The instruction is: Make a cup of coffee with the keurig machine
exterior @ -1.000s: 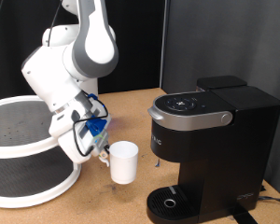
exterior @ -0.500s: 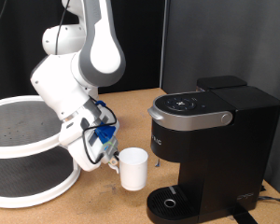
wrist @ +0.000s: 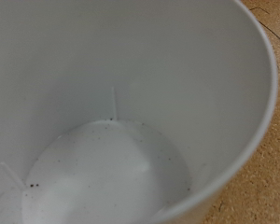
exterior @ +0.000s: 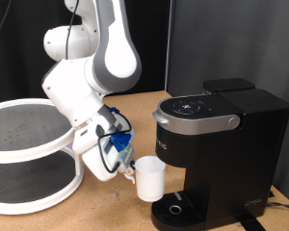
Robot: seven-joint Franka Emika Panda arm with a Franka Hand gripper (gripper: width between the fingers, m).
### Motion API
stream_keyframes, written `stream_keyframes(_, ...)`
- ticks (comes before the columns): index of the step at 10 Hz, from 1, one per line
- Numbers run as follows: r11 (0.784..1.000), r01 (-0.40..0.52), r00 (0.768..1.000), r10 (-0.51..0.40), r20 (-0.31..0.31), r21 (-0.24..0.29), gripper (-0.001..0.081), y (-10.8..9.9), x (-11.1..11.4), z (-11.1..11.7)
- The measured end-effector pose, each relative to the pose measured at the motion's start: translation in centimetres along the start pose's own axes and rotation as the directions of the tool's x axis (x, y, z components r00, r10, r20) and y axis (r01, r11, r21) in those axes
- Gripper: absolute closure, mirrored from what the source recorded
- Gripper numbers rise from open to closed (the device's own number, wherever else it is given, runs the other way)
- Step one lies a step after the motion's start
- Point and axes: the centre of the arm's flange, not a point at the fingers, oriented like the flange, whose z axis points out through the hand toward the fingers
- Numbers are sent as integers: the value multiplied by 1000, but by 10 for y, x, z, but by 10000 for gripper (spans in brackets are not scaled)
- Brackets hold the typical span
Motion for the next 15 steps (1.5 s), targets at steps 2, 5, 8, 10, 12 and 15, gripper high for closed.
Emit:
stream_keyframes(2,1000,7,1000,-7,-5,11,735,-8,8,8)
stream_keyframes(5,1000,12,1000,-11,-13,15,735,-17,16,18)
stream_keyframes(8,1000,18,1000,-18,-18,16,735,-25,22,24)
stream_keyframes(10,1000,16,1000,-16,-12,12,735,-27,23,33)
stream_keyframes(12,1000,14,1000,-14,-2,12,735,-29,23,42)
stream_keyframes(15,1000,15,1000,-15,4,12,735,-29,20,53)
